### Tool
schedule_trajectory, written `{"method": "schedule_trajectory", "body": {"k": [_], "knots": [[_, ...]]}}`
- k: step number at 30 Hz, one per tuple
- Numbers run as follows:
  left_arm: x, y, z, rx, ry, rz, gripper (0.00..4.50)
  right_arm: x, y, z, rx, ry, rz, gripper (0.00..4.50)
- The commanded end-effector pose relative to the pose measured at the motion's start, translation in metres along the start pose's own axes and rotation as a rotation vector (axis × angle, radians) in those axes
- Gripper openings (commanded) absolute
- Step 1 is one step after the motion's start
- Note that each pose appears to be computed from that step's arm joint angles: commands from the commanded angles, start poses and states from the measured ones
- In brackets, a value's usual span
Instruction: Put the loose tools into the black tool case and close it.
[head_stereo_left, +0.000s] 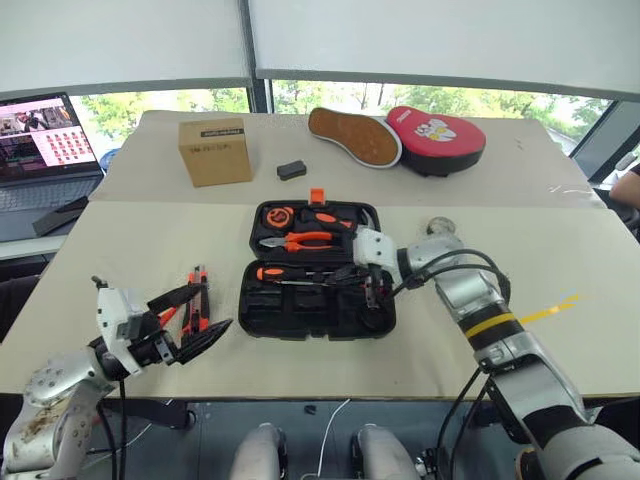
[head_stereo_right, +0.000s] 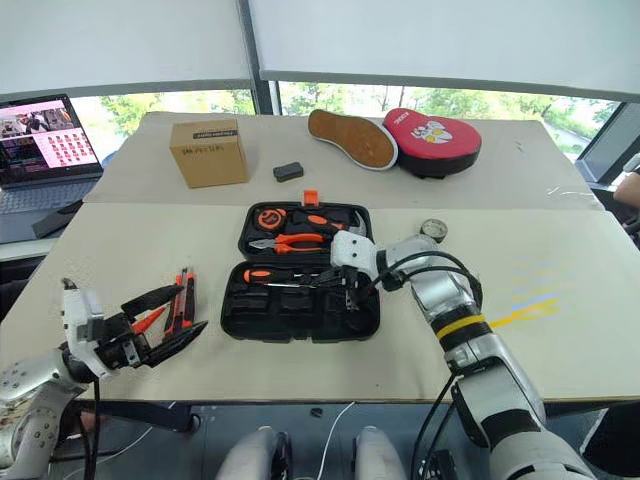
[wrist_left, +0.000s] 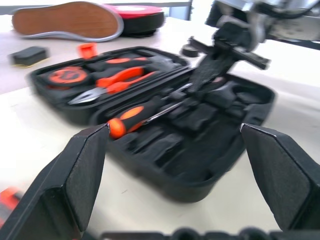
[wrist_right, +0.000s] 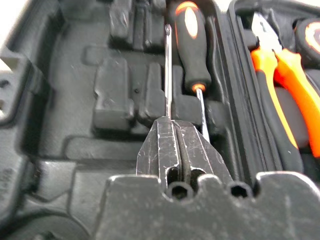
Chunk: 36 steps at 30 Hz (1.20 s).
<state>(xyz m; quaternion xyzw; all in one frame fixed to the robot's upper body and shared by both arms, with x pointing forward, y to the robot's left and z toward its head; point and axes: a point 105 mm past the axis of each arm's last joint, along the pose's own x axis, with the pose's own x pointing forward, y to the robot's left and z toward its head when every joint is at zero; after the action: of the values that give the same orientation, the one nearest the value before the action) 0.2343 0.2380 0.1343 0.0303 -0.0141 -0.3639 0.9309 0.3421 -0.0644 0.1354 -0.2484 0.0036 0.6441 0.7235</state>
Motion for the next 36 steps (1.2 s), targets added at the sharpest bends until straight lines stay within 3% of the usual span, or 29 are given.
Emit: {"method": "schedule_trajectory", "body": {"k": [1, 4, 10, 13, 16, 23, 29, 36], "knots": [[-0.029, 0.018, 0.01, 0.025, 0.023, 0.145, 4.5, -0.05, -0.005, 0.023, -0.055, -0.133, -0.078, 1.35], [-0.068, 0.034, 0.004, 0.019, 0.115, 0.31, 4.5, -0.092, 0.003, 0.025, -0.056, -0.264, -0.201, 2.41], [-0.148, 0.048, -0.013, -0.059, 0.247, 0.555, 4.5, -0.145, 0.041, -0.003, -0.031, -0.261, -0.332, 4.46], [-0.171, 0.052, -0.019, -0.09, 0.288, 0.622, 4.5, -0.158, 0.054, -0.009, -0.016, -0.261, -0.382, 4.46], [-0.173, 0.058, -0.017, -0.093, 0.312, 0.637, 4.5, -0.164, 0.064, -0.015, 0.056, -0.255, -0.4, 4.46], [-0.115, 0.061, -0.003, -0.099, 0.383, 0.373, 4.5, -0.146, 0.067, 0.03, -0.051, -0.372, -0.359, 4.46], [-0.073, 0.067, -0.027, -0.078, 0.585, 0.192, 4.5, -0.115, 0.074, 0.07, -0.09, -0.488, -0.257, 4.46], [-0.041, 0.066, -0.045, -0.061, 0.654, 0.089, 4.5, -0.103, 0.074, 0.071, -0.073, -0.498, -0.229, 4.46]]}}
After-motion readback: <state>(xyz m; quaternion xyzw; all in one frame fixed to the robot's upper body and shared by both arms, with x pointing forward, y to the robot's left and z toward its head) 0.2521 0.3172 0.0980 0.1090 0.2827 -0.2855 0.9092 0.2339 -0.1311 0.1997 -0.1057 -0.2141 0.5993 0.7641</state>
